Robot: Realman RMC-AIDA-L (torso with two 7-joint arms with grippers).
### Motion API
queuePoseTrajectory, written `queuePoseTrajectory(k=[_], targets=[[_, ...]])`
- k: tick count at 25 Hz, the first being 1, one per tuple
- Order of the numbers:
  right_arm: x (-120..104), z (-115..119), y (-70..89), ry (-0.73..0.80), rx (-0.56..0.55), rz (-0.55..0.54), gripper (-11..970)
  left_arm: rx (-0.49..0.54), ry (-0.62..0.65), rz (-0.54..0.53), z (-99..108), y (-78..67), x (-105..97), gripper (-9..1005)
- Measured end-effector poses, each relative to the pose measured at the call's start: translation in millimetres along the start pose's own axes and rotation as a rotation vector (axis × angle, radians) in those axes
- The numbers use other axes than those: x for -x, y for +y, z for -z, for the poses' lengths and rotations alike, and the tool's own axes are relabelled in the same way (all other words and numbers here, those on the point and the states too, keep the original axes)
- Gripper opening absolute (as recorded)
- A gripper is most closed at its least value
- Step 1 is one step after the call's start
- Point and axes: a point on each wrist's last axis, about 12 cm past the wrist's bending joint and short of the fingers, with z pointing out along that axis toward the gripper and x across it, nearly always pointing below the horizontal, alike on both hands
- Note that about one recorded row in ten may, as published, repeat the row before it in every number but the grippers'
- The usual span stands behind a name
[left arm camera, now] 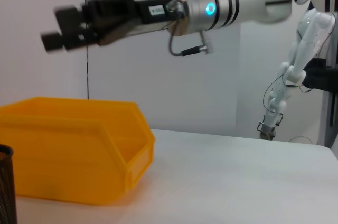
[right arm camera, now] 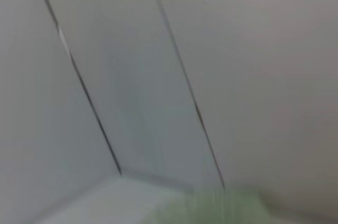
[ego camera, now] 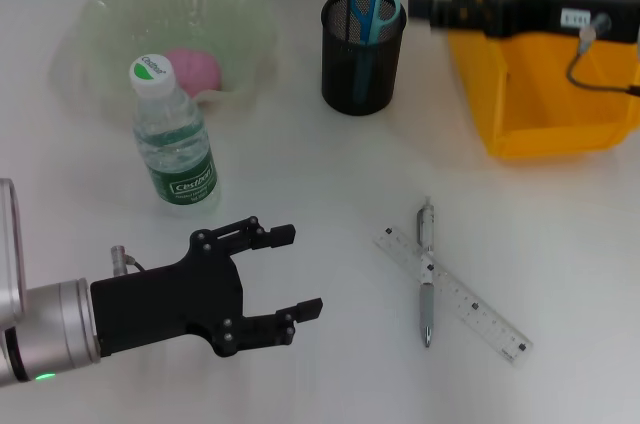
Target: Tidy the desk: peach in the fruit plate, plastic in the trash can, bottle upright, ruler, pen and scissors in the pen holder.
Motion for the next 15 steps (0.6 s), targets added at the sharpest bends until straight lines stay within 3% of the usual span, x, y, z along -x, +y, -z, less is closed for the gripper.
queuePoseTrajectory(k=[1,2,6,15], targets=[[5.6,5.5,5.1,0.209,-0.013,-0.039,814,0.002,0.000,0.000,0.2,0.2,0.0,797],[5.6,5.5,5.1,0.209,-0.013,-0.039,817,0.002,0.000,0.000,0.2,0.2,0.0,797],[13.2,13.3,18.4,0.672,-0.051,-0.104,828,0.002,-0.001,-0.005,-0.1,1.1,0.7,797],[6.3,-4.2,39.6,0.833,-0.007,0.097,820,-0.003,-0.001,-0.012,-1.8,3.0,2.4,797]])
